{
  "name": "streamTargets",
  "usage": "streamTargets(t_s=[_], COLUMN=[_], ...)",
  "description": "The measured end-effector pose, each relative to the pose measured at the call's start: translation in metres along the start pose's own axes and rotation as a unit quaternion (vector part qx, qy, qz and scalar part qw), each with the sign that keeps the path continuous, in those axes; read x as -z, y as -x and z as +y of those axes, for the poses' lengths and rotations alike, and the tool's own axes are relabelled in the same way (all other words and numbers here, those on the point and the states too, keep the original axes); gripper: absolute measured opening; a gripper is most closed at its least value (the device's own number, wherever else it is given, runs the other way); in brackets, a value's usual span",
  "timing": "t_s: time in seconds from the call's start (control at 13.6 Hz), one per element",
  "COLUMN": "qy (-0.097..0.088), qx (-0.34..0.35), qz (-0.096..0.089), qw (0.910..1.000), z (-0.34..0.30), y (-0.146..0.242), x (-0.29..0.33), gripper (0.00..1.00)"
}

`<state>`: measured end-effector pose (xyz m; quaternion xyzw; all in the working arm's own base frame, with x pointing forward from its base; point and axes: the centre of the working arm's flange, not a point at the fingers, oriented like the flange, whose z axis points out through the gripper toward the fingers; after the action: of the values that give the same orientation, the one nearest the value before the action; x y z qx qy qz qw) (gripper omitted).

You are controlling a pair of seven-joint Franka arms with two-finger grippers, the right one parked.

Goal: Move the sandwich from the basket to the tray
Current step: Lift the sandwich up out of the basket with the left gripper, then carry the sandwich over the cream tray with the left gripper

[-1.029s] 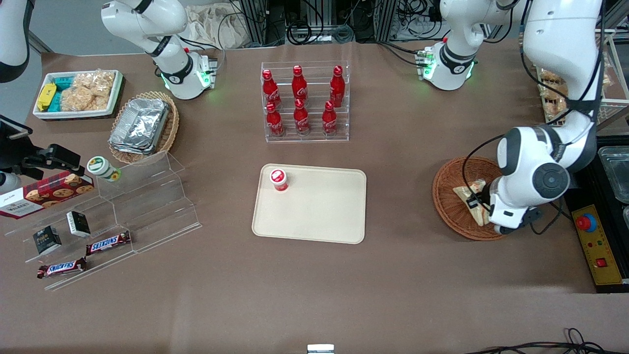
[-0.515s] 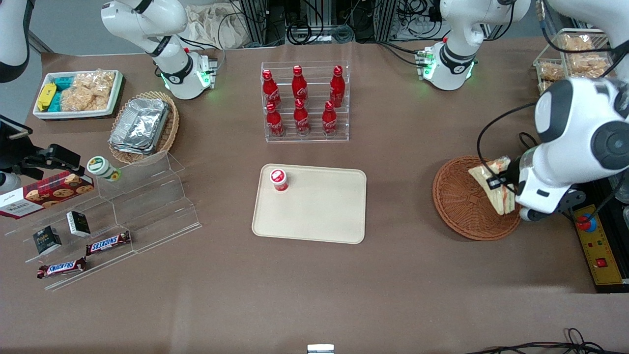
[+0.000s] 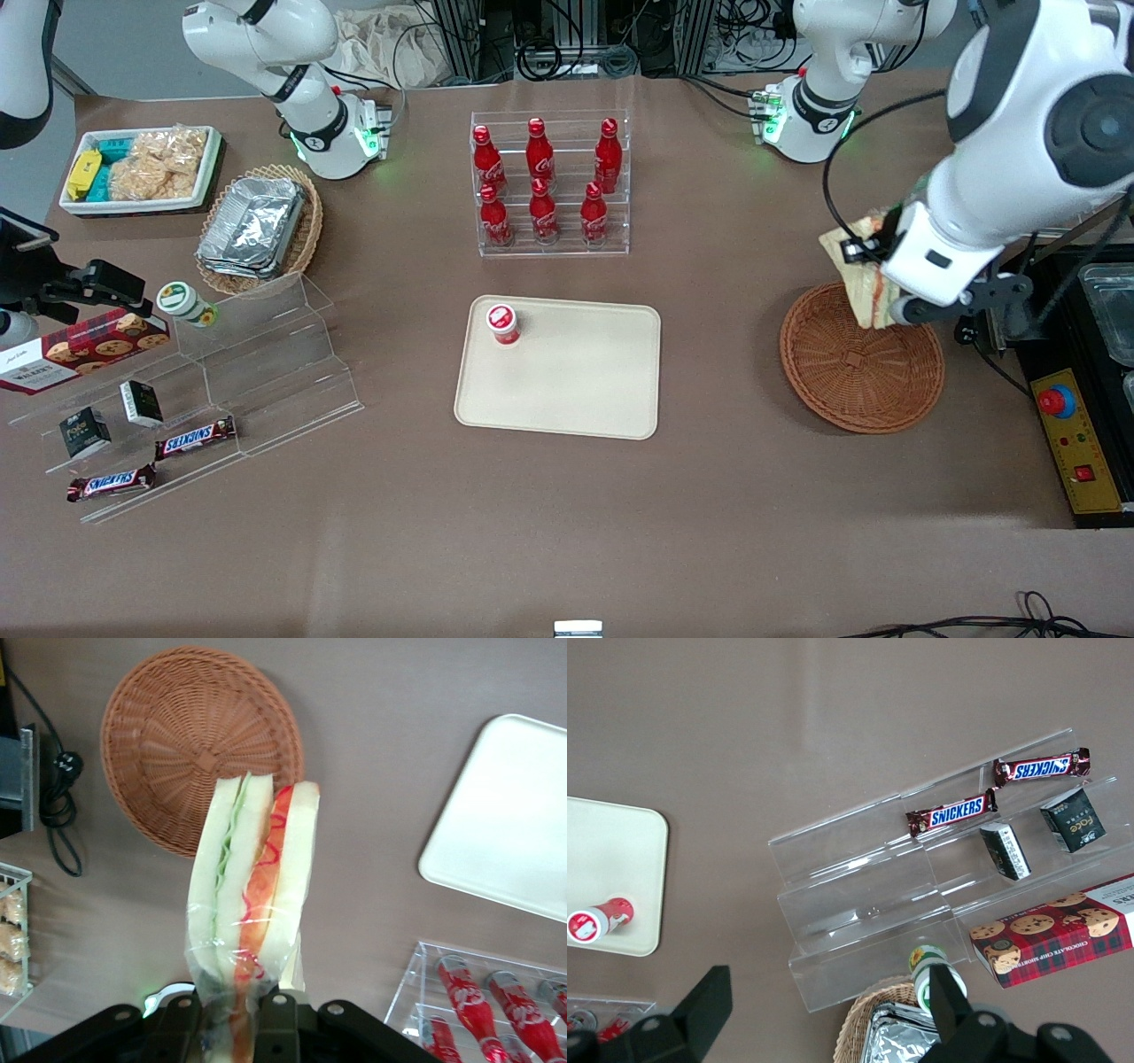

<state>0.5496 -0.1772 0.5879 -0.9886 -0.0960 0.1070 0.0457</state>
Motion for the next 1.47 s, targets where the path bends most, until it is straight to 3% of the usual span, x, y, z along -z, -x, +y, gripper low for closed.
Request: streamTargets(t_s=[0.37,0.74,1.1,1.47], qy=[-0.001,0.034,0.03,0.051], qx=[0.009,0.026,0.036,0.043], qz=[-0.007,-0.024,-0.026,-0.028], qw=[0.9999,0.9988,0.9986,0.9974], z=[0.101,0.155,0.221,0.254], y=[0.04,-0.009,-0.031,-0.04], x=[-0.024,-0.102,-0.203,-0.261], gripper=[0.22,0.22,0.22,0.23])
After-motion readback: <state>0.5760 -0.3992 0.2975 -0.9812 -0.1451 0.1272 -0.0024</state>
